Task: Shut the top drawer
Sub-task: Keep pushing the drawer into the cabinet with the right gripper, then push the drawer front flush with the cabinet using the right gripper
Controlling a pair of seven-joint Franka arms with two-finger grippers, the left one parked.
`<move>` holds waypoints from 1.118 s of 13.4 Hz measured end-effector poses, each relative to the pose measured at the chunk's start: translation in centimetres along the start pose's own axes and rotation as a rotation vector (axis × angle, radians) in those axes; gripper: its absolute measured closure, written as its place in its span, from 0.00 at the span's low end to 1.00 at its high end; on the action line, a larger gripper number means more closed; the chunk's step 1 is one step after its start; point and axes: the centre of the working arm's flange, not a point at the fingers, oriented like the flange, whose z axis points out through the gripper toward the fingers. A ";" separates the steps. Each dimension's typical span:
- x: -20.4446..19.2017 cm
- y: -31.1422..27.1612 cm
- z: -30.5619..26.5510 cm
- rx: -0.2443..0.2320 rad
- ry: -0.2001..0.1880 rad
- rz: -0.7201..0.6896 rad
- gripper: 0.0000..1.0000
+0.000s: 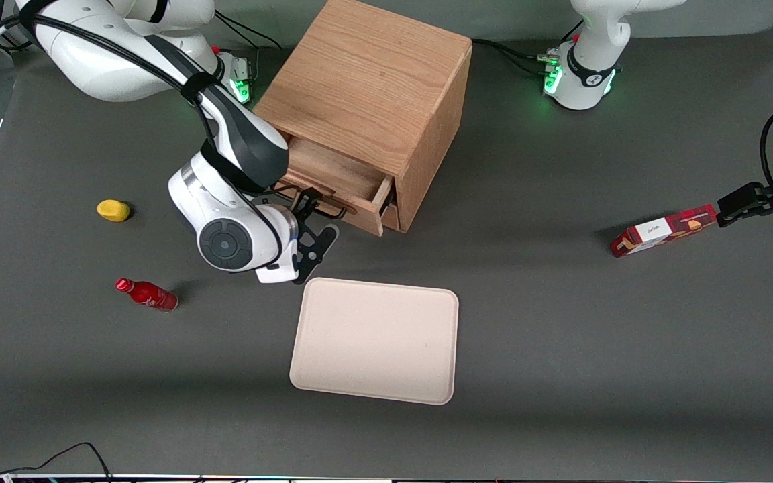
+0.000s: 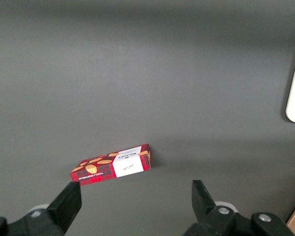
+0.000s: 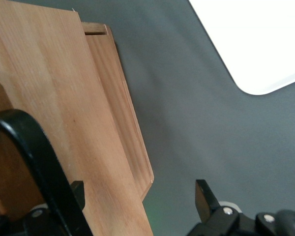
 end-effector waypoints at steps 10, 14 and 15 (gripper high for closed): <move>0.3 -4.5 1.9 0.007 -0.045 0.018 0.00; 0.5 -5.5 2.0 0.008 -0.048 0.018 0.00; 0.5 -5.8 2.1 0.009 -0.049 0.017 0.00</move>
